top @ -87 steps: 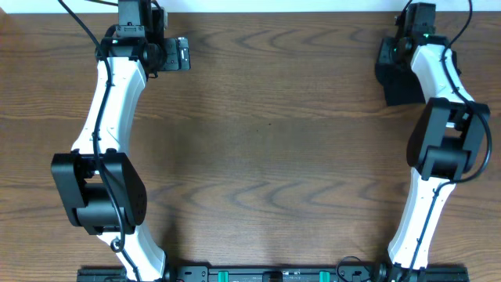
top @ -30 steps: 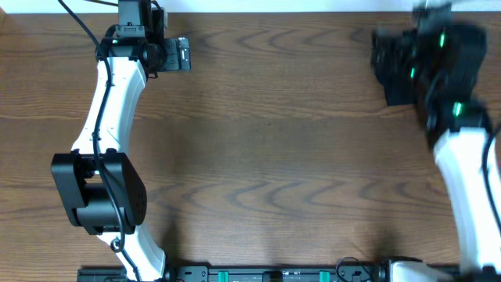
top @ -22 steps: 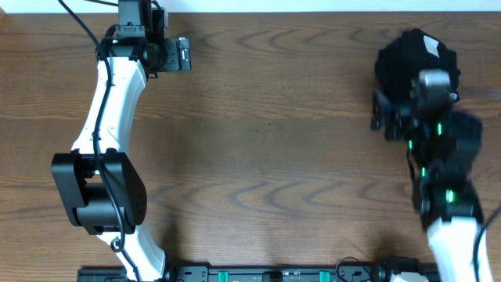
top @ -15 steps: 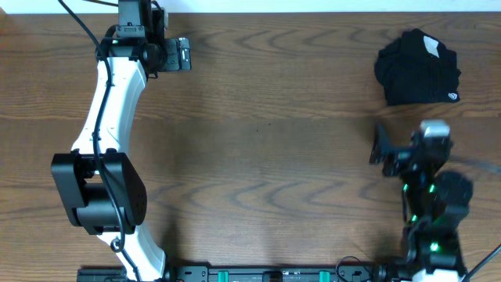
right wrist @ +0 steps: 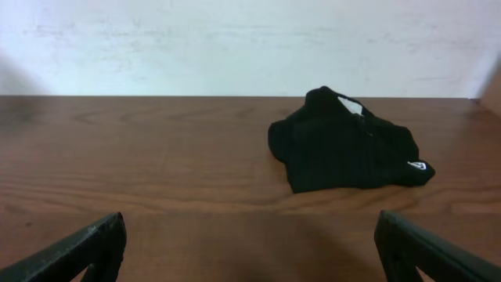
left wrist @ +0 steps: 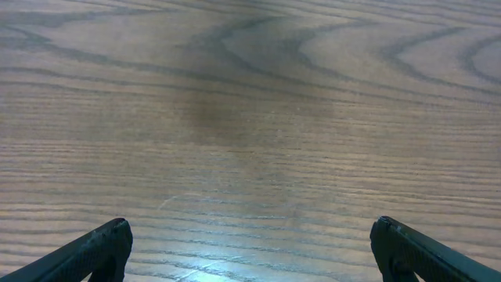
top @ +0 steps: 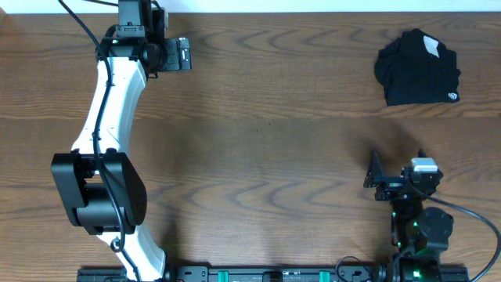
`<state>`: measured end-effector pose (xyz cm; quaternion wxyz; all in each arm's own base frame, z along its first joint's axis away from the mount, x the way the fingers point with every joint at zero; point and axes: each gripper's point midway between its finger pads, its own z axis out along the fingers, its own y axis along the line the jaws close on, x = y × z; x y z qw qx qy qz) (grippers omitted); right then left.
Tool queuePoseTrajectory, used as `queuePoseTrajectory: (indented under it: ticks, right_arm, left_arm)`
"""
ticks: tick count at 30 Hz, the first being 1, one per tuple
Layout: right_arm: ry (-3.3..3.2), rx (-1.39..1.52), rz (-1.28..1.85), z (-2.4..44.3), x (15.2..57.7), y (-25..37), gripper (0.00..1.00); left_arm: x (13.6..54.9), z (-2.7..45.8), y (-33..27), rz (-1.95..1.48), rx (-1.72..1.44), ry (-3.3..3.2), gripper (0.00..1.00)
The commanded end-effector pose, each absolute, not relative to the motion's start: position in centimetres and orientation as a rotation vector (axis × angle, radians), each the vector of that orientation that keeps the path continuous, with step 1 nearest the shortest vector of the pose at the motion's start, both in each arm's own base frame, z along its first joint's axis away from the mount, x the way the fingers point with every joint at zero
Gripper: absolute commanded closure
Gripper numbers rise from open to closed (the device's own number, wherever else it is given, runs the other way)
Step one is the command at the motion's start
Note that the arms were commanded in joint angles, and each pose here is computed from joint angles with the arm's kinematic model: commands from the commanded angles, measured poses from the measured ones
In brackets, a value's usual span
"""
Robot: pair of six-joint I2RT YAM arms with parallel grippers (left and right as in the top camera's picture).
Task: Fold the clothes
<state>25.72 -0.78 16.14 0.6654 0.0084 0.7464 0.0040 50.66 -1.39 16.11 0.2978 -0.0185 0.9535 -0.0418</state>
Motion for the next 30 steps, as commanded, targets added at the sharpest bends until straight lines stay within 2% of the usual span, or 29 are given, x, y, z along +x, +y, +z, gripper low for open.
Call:
queuePoseTrajectory:
  ticks: [1,30]
  right_arm:
    - [1.674,0.023,-0.025,15.73,25.41,-1.27,0.01]
    - [1.638,0.008,-0.007,15.84,24.61,-0.82,0.01]
  left_arm:
    - [50.65,15.81,-1.46,-0.111,-0.053,2.541,0.02]
    - [50.65,15.81,-1.46,-0.111,-0.053,2.541,0.02]
